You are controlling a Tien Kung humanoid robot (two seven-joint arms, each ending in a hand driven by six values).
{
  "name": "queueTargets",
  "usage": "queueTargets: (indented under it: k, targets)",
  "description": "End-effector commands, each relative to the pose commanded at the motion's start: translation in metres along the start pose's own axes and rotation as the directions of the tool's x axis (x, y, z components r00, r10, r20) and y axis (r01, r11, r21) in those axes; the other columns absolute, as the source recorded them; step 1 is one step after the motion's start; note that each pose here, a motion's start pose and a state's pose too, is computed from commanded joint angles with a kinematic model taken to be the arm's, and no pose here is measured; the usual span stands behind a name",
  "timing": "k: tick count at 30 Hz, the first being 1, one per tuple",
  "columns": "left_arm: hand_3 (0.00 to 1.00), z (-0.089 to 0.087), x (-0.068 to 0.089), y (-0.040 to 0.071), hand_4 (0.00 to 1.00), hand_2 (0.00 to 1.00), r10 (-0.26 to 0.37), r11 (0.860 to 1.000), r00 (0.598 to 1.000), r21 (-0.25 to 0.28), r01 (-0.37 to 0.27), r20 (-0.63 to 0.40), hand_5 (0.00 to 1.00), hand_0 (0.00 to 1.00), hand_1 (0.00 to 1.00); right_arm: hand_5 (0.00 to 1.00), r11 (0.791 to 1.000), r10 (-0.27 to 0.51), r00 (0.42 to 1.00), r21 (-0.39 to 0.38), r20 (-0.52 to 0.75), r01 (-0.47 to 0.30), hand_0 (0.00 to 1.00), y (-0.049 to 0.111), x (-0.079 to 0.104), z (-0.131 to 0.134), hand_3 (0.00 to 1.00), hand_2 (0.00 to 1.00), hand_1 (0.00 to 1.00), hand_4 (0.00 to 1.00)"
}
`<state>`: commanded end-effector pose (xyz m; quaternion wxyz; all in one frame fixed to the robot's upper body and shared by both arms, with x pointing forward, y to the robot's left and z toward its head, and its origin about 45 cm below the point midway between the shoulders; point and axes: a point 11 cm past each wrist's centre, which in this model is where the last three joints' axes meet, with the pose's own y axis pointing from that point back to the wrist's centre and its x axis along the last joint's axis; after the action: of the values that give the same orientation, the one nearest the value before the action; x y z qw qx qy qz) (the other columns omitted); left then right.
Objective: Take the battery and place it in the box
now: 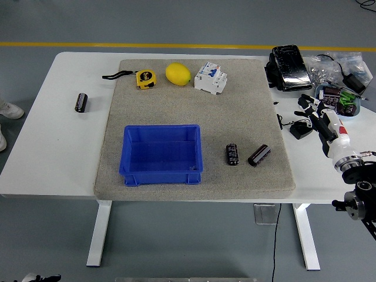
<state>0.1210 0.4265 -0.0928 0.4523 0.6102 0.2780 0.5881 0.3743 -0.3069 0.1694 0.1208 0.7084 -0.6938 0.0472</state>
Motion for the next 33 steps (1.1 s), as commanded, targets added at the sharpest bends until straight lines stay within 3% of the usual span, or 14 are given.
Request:
queueTargets:
  k: [6,7,12,13,14,18,19,24,30,33]
  targets:
    - [0.593,-0.001,0.001,0.000,0.606,0.713,0.002,1.000,1.000,0.002,-0.002,0.001,0.487,0.701,0.682,0.836,0.999,0.019,0.987,0.040,-0.162,-0.013,0.207,0.000,0.002,-0.015,0.875,0.836,0.426,0.998]
    - [0.593,-0.001,0.001,0.000,0.605,0.713,0.002,1.000,1.000,0.002,-0.002,0.002,0.486,0.701,0.680,0.786,0.999,0.018,0.980,0.045,-0.200,-0.009,0.084,0.000,0.002,-0.018,0.863,0.812,0.212,0.998]
    - [0.593,-0.002,0.002,0.000,0.605,0.713,0.003,1.000,1.000,0.005,-0.003,0.005,0.486,0.701,0.680,0.786,0.998,-0.012,0.928,0.054,-0.372,0.035,0.084,0.000,-0.005,-0.028,0.863,0.812,0.212,0.998]
    - [0.593,-0.002,0.002,0.000,0.606,0.714,0.003,1.000,1.000,0.005,-0.003,0.006,0.487,0.701,0.680,0.675,0.997,-0.020,0.912,0.056,-0.410,0.047,0.056,0.001,-0.006,-0.030,0.858,0.802,0.173,0.998]
    - [0.593,-0.002,0.002,0.000,0.606,0.714,0.004,1.000,1.000,0.005,-0.004,0.007,0.487,0.701,0.680,0.675,0.997,-0.031,0.896,0.053,-0.443,0.061,0.056,0.001,-0.008,-0.032,0.858,0.802,0.173,0.998]
    - [0.593,-0.002,0.003,0.000,0.606,0.714,0.006,1.000,1.000,0.005,-0.006,0.009,0.487,0.701,0.680,0.675,0.991,-0.082,0.804,0.039,-0.588,0.129,0.056,0.004,-0.018,-0.036,0.858,0.802,0.173,0.998]
    - [0.593,-0.002,0.003,0.000,0.606,0.714,0.006,1.000,1.000,0.006,-0.006,0.009,0.487,0.701,0.679,0.659,0.989,-0.091,0.775,0.036,-0.626,0.145,0.077,0.004,-0.021,-0.037,0.853,0.805,0.255,0.998]
    - [0.593,-0.002,0.004,-0.001,0.606,0.714,0.007,1.000,1.000,0.007,-0.007,0.011,0.487,0.701,0.679,0.659,0.984,-0.089,0.642,0.034,-0.762,0.177,0.077,0.005,-0.027,-0.039,0.853,0.805,0.255,0.998]
    - [0.593,-0.001,0.005,-0.001,0.606,0.714,0.010,1.000,1.000,0.004,-0.010,0.006,0.488,0.701,0.676,0.671,0.974,-0.127,0.414,-0.033,-0.901,0.225,0.088,0.009,-0.039,-0.044,0.853,0.808,0.277,0.998]
    - [0.592,0.000,0.006,-0.001,0.606,0.714,0.012,1.000,1.000,0.003,-0.012,0.004,0.487,0.703,0.675,0.674,0.970,-0.144,0.332,-0.065,-0.932,0.236,0.065,0.011,-0.045,-0.045,0.857,0.791,0.251,0.998]
